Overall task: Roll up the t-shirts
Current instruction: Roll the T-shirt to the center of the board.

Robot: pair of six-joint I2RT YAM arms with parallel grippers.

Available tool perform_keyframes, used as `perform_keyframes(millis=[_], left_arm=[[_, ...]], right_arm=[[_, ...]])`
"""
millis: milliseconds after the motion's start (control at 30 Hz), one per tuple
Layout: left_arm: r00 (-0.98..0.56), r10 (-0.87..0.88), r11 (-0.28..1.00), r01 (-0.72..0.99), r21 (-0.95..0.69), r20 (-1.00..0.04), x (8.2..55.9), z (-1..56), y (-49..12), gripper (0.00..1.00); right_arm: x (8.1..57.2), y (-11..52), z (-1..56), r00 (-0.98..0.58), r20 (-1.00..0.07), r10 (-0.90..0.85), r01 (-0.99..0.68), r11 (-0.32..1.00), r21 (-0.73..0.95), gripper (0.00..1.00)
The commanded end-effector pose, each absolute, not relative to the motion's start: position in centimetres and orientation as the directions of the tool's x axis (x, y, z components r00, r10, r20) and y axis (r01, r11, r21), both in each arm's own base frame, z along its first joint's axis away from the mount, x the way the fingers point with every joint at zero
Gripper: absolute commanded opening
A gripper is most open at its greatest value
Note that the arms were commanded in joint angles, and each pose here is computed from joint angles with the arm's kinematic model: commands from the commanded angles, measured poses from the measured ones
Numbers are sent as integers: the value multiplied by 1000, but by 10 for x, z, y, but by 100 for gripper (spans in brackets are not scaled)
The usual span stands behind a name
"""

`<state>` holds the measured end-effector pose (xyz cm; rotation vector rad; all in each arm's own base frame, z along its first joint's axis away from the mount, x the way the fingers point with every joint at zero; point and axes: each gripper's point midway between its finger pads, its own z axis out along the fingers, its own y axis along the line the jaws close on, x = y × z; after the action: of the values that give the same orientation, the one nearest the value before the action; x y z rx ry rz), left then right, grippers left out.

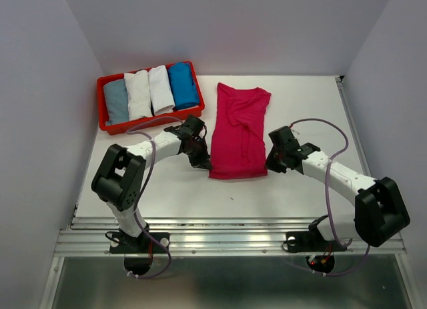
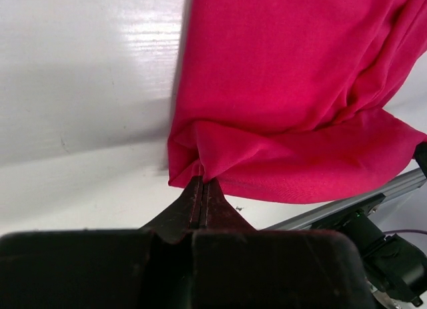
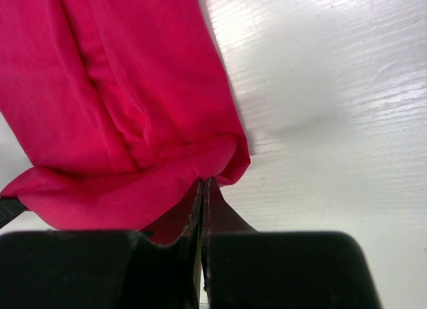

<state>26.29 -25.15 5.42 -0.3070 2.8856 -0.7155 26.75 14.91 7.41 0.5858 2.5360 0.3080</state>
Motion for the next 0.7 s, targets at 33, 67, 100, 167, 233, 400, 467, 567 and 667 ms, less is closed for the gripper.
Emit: perform_keyframes(millis=[33, 67, 100, 167, 233, 400, 467, 567, 667], left_arm=[[-969, -216, 869, -136, -476, -118, 281, 63, -252, 0], [-969, -217, 870, -136, -473, -119, 283, 63, -251, 0], [-968, -219, 871, -138, -472, -122, 286, 62, -251, 0], [-968, -213, 872, -128, -472, -130, 292, 62, -251, 0], [-971, -200, 877, -119, -465, -129, 296, 58, -251, 5], [-975, -186, 886, -113, -449, -122, 302, 50, -253, 15], [-974, -188, 884, -111, -454, -129, 305, 55, -254, 19], [-965, -198, 888, -103, -447, -170, 313, 66, -252, 34], [-953, -212, 904, -106, -415, -217, 319, 77, -244, 47]], right_arm=[[290, 143, 86, -745, -491, 451, 344, 891, 296, 1], [292, 143, 82, -750, -491, 444, 343, 895, 284, 1], [294, 144, 82, -750, -493, 441, 342, 897, 281, 2], [298, 145, 83, -749, -498, 437, 340, 899, 277, 4], [303, 146, 82, -748, -504, 432, 337, 901, 272, 6], [315, 140, 78, -728, -520, 446, 363, 895, 260, 12], [319, 141, 81, -717, -529, 455, 367, 891, 268, 30], [324, 141, 92, -694, -547, 469, 369, 883, 290, 35], [325, 141, 103, -678, -564, 472, 359, 882, 306, 46]])
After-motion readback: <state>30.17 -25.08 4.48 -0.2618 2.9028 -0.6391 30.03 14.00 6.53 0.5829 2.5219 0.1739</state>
